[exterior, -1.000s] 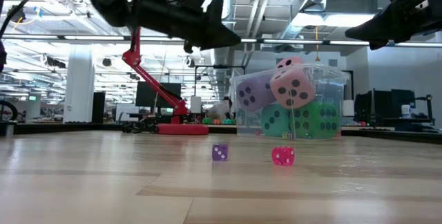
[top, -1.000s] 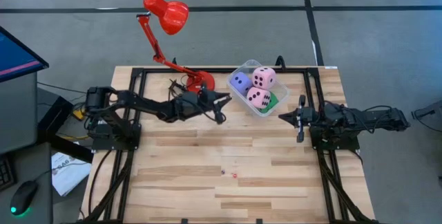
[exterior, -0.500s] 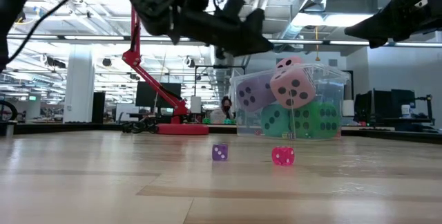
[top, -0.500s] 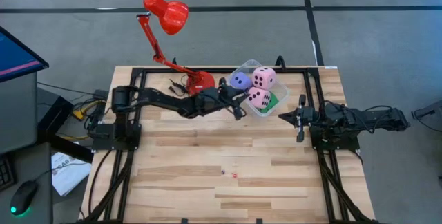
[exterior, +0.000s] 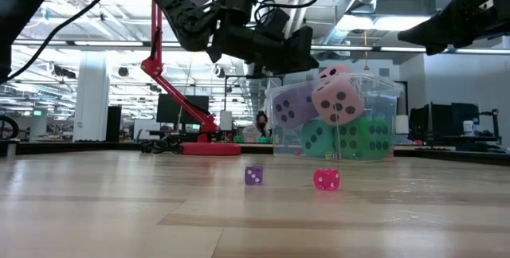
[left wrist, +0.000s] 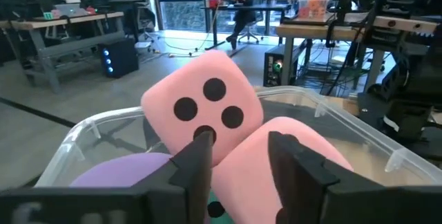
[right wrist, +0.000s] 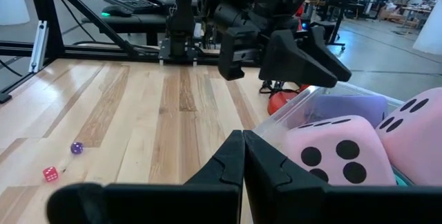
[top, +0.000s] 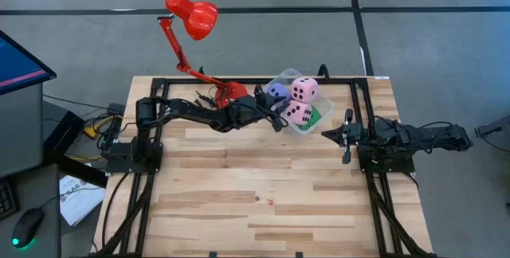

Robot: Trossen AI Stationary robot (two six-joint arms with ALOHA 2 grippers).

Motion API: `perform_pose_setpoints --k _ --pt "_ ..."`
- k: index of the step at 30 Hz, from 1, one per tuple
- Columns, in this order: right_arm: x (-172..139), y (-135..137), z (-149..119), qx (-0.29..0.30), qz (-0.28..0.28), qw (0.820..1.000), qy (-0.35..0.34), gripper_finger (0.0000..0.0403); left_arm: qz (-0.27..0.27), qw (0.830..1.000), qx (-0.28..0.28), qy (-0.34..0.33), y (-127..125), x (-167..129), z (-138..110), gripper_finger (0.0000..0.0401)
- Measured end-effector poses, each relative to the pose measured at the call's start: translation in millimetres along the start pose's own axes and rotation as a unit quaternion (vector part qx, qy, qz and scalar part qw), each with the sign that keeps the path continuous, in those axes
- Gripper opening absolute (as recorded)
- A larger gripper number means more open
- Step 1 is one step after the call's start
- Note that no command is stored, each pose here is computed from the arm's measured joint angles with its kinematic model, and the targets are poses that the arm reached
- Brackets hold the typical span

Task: Pick & Place Dice
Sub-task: Put the small black dice into the transparent bin, then put the small purple dice into the transparent bin

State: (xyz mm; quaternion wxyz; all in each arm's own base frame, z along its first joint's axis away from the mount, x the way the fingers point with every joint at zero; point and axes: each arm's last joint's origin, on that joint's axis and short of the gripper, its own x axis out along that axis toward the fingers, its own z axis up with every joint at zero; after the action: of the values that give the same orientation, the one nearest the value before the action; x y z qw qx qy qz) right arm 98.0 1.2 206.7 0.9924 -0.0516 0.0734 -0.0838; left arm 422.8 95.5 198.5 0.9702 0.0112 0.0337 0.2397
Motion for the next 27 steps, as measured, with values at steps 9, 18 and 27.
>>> perform_pose_setpoints --k 9,18,27 --pt "0.0 0.0 -0.4 -0.001 0.0 1.0 0.002 0.0 -0.002 1.0 -0.001 -0.001 -1.6 -0.7 0.8 0.0193" --pt "0.0 0.1 -0.7 -0.001 0.0 1.0 0.004 0.0 -0.022 1.0 0.004 -0.002 -18.8 -5.9 1.6 0.0167" --pt "0.0 0.1 -0.8 -0.001 0.0 1.0 0.004 0.0 -0.049 0.999 0.002 -0.016 -37.2 -23.3 27.3 0.0112"
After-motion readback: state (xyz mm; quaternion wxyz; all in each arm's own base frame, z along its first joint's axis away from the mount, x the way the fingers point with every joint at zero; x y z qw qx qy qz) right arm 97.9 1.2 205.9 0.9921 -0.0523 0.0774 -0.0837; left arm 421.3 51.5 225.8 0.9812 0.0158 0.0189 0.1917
